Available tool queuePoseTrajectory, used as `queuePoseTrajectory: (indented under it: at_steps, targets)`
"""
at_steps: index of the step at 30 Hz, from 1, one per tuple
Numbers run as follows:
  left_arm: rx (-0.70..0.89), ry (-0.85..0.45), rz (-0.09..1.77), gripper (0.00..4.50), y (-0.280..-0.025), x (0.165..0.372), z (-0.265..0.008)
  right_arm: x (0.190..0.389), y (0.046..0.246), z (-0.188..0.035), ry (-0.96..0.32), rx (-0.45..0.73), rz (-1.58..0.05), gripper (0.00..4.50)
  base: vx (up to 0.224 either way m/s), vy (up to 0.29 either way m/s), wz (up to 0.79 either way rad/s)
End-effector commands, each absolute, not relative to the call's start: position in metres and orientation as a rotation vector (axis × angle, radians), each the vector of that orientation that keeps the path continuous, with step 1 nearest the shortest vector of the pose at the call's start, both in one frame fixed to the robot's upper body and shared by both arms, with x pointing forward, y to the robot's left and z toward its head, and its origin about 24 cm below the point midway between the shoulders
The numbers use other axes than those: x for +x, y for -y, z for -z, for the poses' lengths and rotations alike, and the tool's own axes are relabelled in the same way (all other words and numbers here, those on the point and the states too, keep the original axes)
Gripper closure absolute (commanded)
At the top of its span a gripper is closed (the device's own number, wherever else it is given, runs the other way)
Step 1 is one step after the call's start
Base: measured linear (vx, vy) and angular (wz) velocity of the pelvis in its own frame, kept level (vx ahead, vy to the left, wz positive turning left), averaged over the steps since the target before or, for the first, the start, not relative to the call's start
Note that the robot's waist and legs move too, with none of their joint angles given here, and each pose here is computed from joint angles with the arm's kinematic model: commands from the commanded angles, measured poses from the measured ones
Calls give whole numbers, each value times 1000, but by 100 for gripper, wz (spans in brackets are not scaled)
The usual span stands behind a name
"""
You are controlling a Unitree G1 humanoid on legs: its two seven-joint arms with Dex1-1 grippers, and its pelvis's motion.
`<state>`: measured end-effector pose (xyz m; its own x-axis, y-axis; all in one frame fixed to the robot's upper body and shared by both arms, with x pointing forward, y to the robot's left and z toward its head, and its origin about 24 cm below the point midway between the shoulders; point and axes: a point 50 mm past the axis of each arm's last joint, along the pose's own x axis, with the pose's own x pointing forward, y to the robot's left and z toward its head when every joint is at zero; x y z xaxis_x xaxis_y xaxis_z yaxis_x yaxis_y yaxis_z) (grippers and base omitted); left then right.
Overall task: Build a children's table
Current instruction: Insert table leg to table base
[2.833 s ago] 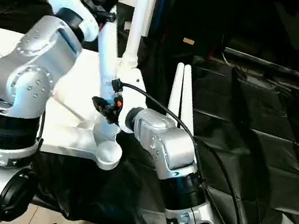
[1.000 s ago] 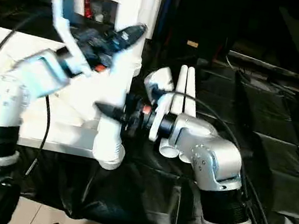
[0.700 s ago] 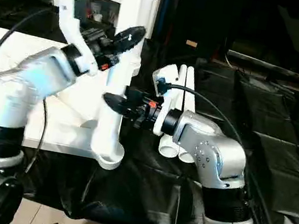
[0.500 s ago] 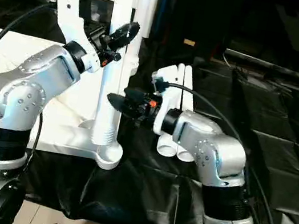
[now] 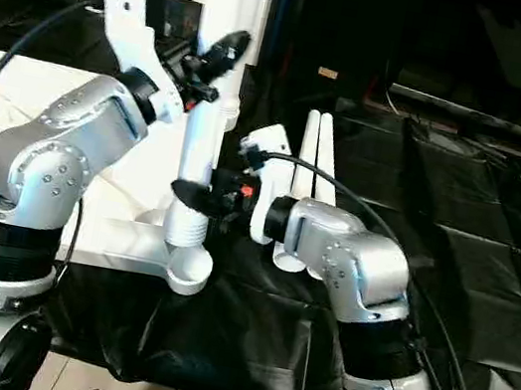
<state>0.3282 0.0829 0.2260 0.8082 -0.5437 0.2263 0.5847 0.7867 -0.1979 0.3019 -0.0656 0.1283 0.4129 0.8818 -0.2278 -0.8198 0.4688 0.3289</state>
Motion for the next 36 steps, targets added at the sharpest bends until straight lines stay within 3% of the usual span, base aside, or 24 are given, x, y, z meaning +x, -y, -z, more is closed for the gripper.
queuePoseTrajectory:
  at_steps: [1, 36]
  targets:
    - [-240, 207, 671, 276, -76, 322, -236, 305, 68, -129, -401, 147, -1070, 160, 0, 0, 0]
    - [-262, 184, 812, 276, -73, 316, -232, 305, 69, -130, -361, 158, -1153, 160, 0, 0, 0]
